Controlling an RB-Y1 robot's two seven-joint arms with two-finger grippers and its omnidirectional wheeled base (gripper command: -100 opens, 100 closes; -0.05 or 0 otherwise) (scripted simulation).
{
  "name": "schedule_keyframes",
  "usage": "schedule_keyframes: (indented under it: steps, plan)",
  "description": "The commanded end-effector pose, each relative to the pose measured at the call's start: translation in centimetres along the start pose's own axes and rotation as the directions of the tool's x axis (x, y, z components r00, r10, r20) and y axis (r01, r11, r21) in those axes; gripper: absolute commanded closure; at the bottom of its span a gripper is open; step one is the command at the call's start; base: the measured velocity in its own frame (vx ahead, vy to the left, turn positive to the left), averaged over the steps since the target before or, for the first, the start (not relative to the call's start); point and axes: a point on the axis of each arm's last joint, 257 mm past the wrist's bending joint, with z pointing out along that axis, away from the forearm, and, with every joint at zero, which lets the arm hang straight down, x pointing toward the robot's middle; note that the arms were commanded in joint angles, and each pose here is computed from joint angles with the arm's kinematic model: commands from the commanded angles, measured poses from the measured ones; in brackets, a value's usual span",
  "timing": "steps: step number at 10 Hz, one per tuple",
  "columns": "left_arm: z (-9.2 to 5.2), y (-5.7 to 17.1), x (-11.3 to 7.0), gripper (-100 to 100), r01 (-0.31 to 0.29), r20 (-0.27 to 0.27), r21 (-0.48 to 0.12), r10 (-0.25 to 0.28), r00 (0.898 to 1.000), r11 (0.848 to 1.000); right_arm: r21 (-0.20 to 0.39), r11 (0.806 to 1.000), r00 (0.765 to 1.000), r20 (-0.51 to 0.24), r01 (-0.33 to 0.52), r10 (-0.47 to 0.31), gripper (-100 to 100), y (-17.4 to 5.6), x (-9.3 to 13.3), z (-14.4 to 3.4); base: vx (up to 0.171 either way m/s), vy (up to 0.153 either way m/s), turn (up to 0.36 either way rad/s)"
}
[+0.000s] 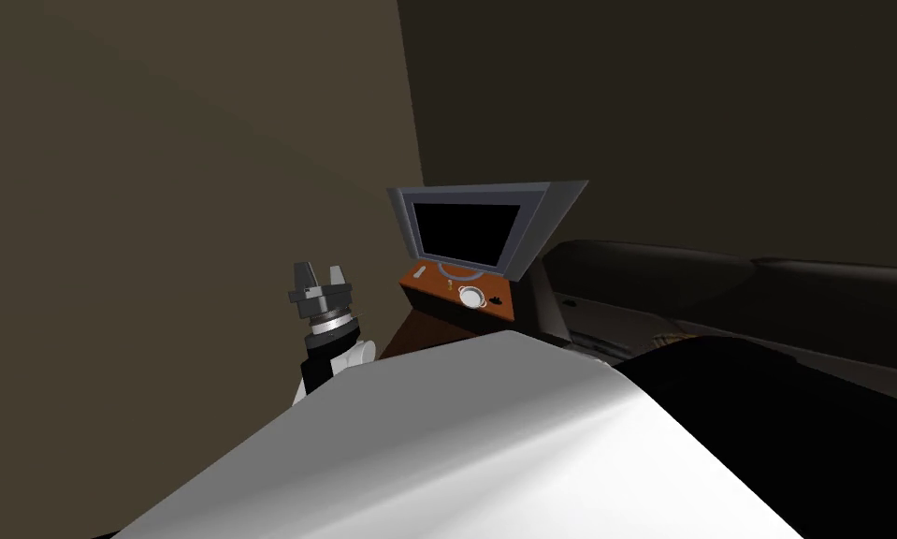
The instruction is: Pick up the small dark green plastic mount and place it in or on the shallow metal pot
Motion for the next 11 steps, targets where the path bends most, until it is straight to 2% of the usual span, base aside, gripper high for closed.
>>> schedule_keyframes:
  steps: [1, 2, 3, 8, 10, 11]
  plan:
    - [0.0, 0.0, 0.0, 0, 0.000, 0.000, 0.000, 0.000, 1.000, 1.000, 0.038, 0.999, 0.999, -0.052, 0.016, -0.014, -100, -2.1, 2.2, -1.1, 0.036, 0.014, 0.130]
    - [0.0, 0.0, 0.0, 0, 0.000, 0.000, 0.000, 0.000, 1.000, 1.000, 0.074, 0.996, 0.992, -0.115, 0.052, -0.043, -100, -4.4, 4.4, -2.3, 0.047, 0.018, 0.234]
    - [0.0, 0.0, 0.0, 0, 0.000, 0.000, 0.000, 0.000, 1.000, 1.000, 0.090, 0.992, 0.985, -0.157, 0.087, -0.072, -100, -5.9, 5.5, -3.2, 0.081, 0.038, 0.415]
    - [0.0, 0.0, 0.0, 0, 0.000, 0.000, 0.000, 0.000, 1.000, 1.000, 0.161, 0.976, 0.955, -0.278, 0.150, -0.101, -100, -10.8, 9.3, -6.3, 0.049, 0.018, 0.173]
    - [0.0, 0.0, 0.0, 0, 0.000, 0.000, 0.000, 0.000, 1.000, 1.000, 0.200, 0.958, 0.924, -0.362, 0.204, -0.121, -100, -14.1, 11.5, -8.7, 0.073, 0.022, 0.321]
    - [0.0, 0.0, 0.0, 0, 0.000, 0.000, 0.000, 0.000, 1.000, 1.000, 0.208, 0.952, 0.913, -0.387, 0.225, -0.131, -100, -15.1, 12.0, -9.4, 0.109, 0.012, 0.371]
